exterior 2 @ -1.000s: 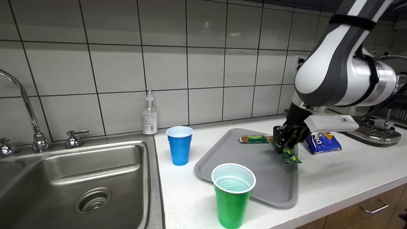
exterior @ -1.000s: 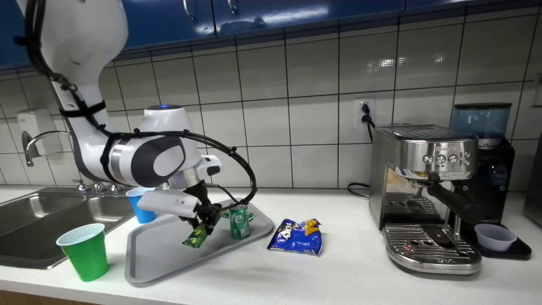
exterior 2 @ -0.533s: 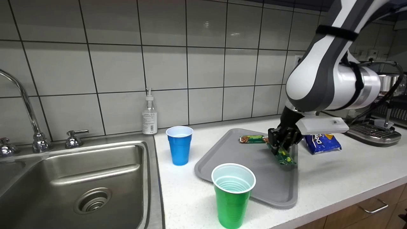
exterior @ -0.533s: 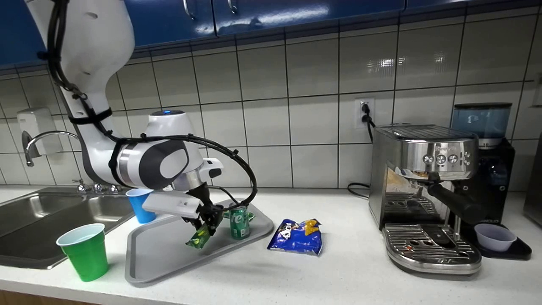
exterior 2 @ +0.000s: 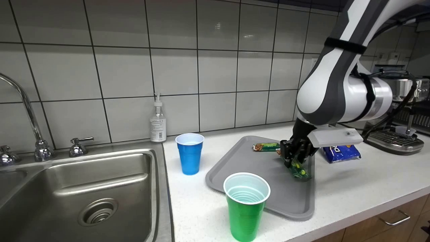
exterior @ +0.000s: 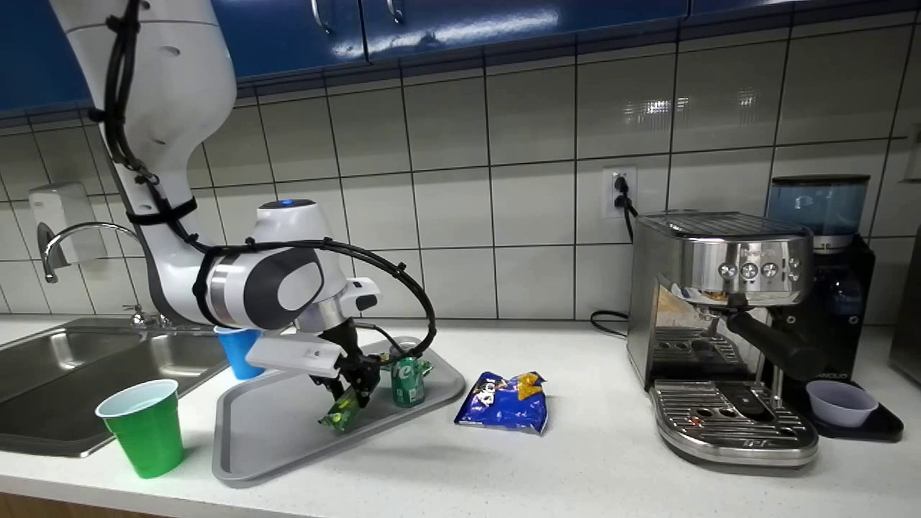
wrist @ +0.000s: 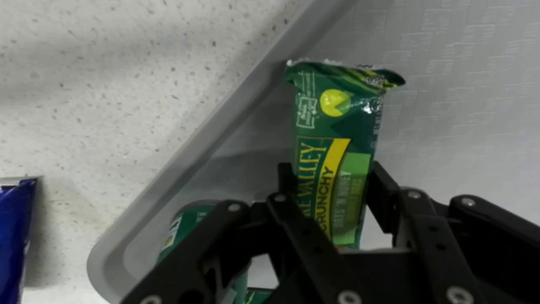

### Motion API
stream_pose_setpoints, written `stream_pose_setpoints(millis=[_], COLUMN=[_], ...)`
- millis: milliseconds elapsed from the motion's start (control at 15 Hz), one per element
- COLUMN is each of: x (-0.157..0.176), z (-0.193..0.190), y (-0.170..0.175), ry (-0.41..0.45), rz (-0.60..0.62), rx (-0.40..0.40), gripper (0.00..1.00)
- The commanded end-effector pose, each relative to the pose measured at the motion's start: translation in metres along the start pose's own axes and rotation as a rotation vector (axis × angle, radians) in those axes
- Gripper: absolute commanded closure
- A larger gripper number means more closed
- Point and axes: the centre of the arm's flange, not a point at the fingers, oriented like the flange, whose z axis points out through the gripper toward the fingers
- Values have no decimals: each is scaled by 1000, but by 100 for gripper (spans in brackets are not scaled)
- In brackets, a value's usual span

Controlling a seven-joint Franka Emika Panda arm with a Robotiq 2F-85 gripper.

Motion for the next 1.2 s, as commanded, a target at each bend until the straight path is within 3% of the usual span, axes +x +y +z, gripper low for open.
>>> stream_pose_setpoints(millis=[0, 200, 667, 733, 1133], x=[7, 7, -1, 6, 2], z=[-4, -12, -37, -15, -21], y=[0, 5, 9, 1, 2], ry=[-5, 2, -21, 7, -9], rz=[13, 19, 35, 26, 32], rx=[-5, 10, 53, 31, 38], gripper=[22, 1, 0, 0, 0])
